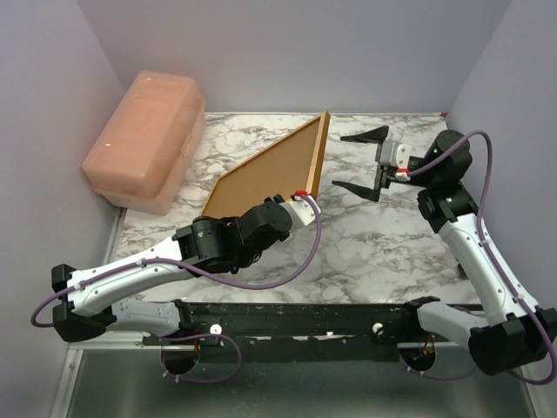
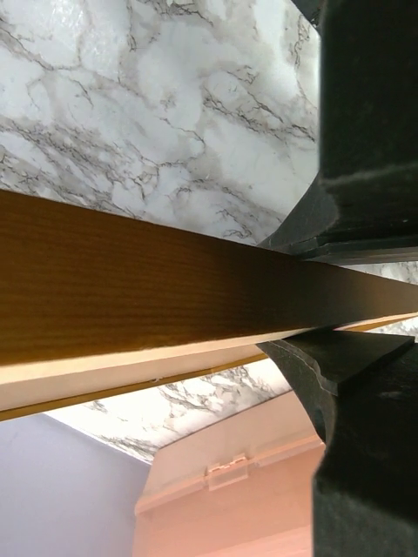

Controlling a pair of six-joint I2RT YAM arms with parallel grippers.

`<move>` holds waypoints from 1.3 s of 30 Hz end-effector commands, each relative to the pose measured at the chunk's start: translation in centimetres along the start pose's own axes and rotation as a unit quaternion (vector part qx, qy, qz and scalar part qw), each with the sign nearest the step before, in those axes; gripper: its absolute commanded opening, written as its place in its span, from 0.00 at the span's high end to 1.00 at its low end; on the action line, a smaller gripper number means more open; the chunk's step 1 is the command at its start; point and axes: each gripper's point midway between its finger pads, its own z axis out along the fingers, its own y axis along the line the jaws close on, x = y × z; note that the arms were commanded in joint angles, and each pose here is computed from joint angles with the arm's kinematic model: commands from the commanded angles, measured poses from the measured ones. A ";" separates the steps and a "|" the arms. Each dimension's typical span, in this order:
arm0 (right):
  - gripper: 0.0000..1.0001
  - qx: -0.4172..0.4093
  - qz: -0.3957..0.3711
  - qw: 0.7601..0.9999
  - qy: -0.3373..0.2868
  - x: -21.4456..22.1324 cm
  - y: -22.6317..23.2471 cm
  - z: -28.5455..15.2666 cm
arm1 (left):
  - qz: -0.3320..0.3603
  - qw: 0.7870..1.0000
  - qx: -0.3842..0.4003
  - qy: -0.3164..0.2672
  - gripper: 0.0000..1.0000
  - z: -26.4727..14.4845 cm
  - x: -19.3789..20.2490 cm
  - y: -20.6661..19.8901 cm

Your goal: Put the photo into the frame

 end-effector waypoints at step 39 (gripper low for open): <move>0.79 -0.261 -0.018 0.949 -0.177 -3.7 7.1 7.1 | -0.099 0.994 -0.001 -0.056 0.70 -2.9 -2.6 1.9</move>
